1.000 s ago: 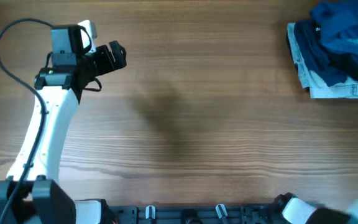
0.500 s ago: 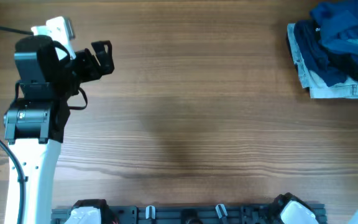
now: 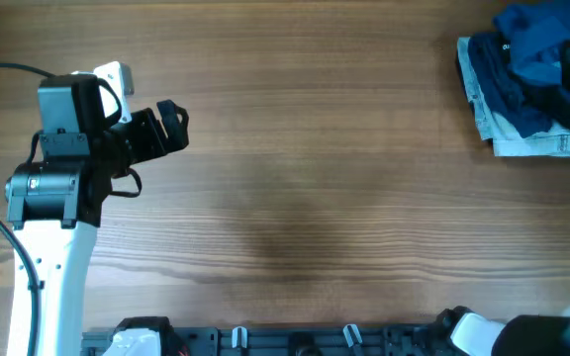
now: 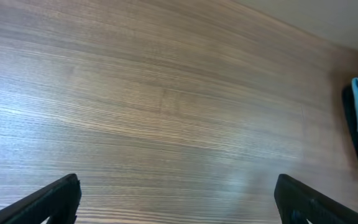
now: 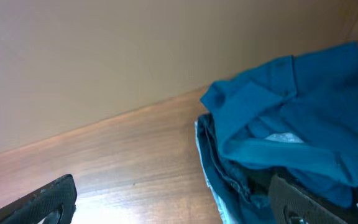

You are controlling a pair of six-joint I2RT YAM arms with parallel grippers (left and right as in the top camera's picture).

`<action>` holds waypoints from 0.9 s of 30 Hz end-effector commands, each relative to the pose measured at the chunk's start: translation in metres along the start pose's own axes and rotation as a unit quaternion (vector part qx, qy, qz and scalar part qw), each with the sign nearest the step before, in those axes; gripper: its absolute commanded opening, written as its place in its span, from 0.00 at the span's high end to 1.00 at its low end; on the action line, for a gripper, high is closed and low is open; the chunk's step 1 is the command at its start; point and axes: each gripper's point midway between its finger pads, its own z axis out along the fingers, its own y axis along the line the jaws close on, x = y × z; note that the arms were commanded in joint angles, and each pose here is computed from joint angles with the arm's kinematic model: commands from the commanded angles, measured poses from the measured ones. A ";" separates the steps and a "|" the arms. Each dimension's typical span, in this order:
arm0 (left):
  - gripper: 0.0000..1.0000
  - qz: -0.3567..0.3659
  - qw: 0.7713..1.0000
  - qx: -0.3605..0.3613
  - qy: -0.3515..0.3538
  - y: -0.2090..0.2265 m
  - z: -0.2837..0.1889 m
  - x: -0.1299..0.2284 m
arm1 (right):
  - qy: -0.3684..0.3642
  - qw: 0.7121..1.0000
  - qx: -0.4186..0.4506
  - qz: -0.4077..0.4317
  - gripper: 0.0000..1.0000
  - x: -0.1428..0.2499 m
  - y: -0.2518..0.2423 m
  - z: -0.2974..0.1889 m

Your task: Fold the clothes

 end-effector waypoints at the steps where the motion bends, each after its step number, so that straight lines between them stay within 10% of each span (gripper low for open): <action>1: 0.00 0.009 1.000 -0.018 -0.012 0.007 -0.004 -0.005 | 0.020 1.000 -0.006 0.017 0.00 0.011 -0.008 0.015; 8: 0.00 0.039 0.982 0.025 -0.185 -0.004 -0.022 -0.034 | 0.034 0.999 -0.005 0.027 0.00 0.018 -0.015 0.026; 13: 0.00 0.070 0.927 0.085 -0.358 0.009 -0.025 0.005 | 0.034 0.999 -0.005 0.027 0.00 0.018 -0.015 0.026; 21: 0.00 0.080 0.907 0.097 -0.402 0.042 -0.003 0.084 | 0.034 0.999 -0.005 0.027 0.00 0.018 -0.016 0.026; 27: 0.00 0.048 0.939 0.042 -0.338 0.072 0.028 0.118 | 0.034 0.999 -0.005 0.027 0.00 0.018 -0.016 0.026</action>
